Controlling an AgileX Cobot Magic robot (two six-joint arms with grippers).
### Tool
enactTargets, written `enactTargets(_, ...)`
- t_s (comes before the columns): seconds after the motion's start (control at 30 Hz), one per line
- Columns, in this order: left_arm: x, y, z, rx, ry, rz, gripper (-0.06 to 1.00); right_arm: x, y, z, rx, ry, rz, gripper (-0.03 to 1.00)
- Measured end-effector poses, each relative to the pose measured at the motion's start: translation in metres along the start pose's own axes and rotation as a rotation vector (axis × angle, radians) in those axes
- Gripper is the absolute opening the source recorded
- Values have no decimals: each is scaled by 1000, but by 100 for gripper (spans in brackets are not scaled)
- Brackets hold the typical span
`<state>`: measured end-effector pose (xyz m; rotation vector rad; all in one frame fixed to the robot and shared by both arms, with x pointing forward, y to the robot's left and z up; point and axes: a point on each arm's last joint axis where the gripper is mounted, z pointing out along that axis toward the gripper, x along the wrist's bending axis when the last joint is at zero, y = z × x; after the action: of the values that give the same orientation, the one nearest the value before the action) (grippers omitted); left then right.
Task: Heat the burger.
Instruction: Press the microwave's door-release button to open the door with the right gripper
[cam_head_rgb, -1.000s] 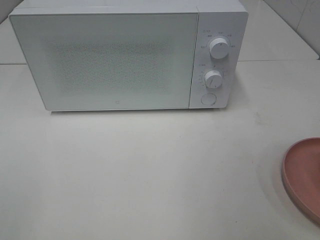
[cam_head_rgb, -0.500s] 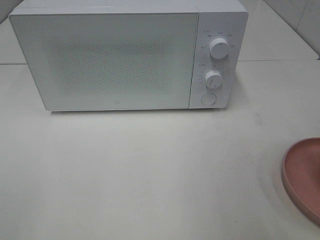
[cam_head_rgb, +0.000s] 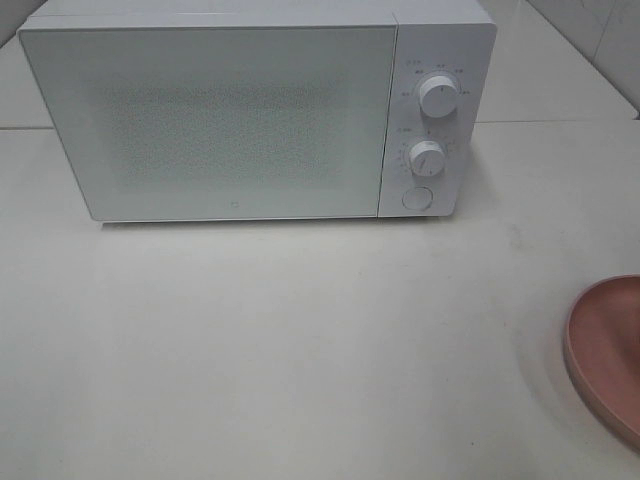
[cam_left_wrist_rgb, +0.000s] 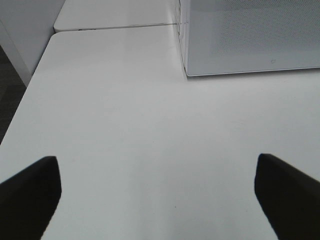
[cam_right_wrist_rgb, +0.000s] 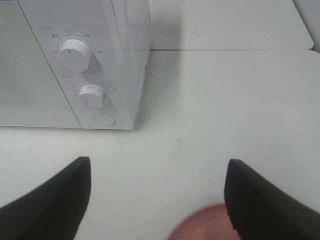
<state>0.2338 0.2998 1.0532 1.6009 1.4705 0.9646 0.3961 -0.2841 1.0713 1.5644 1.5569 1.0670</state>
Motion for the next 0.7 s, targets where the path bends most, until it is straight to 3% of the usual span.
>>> enactTargets(0.53,0,0,0,0,0,0,97,0,-1,59,-12,0,1,72)
enactTargets(0.7,0,0,0,0,0,0,97,-2,-14,69,-141,11,1,72)
